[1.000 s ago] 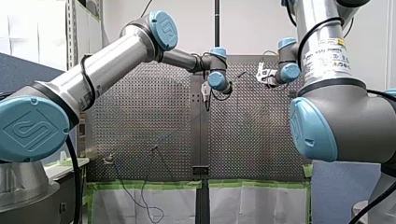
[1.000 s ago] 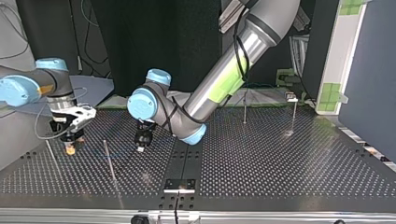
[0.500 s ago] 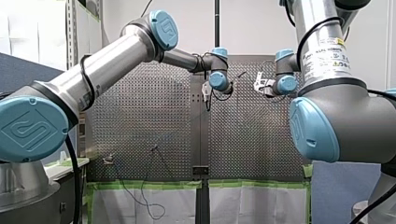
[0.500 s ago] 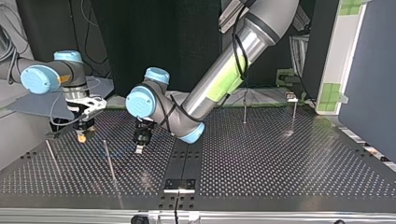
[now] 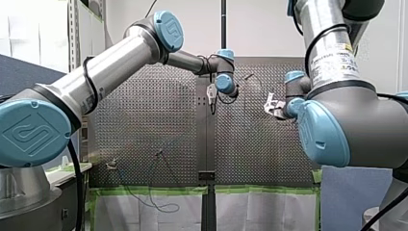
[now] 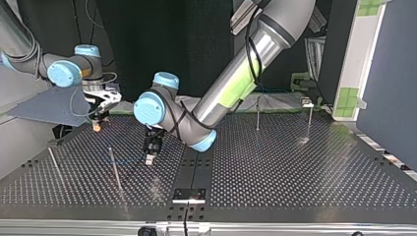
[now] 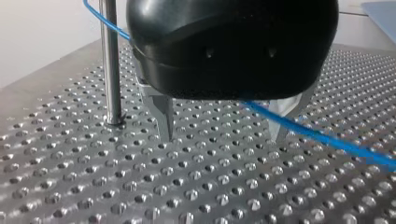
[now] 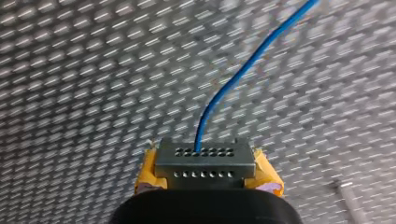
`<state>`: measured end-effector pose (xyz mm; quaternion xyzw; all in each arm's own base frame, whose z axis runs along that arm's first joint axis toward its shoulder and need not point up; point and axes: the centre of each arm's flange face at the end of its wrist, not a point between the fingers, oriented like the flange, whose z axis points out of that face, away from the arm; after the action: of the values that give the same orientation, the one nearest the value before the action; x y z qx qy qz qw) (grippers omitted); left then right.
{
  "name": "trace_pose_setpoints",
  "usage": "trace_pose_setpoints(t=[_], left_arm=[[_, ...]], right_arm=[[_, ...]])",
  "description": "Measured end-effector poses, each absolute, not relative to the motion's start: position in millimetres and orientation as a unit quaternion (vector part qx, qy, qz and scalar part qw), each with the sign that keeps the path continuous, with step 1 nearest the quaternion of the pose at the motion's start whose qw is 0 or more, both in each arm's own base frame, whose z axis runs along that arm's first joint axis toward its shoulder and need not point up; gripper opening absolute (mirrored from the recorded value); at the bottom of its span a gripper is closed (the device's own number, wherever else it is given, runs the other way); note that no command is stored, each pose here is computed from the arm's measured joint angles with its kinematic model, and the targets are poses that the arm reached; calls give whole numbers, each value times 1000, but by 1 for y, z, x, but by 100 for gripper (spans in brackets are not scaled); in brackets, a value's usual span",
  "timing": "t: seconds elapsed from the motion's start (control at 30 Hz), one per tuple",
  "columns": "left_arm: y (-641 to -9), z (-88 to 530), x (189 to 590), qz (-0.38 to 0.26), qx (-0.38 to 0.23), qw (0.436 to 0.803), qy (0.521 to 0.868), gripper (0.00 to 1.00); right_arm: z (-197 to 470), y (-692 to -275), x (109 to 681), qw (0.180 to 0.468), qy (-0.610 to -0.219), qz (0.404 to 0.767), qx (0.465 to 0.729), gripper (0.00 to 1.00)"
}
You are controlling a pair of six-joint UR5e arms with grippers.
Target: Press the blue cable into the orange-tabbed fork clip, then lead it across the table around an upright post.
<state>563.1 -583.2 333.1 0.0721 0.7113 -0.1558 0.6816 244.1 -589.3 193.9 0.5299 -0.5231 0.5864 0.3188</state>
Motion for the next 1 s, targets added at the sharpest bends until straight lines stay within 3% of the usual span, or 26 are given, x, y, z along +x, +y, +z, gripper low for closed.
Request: trace_pose_setpoints(t=[0.33, 1.0], left_arm=[[-579, 333, 566, -145, 62, 684, 712, 100], [-574, 334, 568, -131, 47, 688, 712, 100]], right_arm=[[134, -597, 234, 318, -534, 578, 529, 0], [41, -653, 133, 357, -559, 576, 477, 0]])
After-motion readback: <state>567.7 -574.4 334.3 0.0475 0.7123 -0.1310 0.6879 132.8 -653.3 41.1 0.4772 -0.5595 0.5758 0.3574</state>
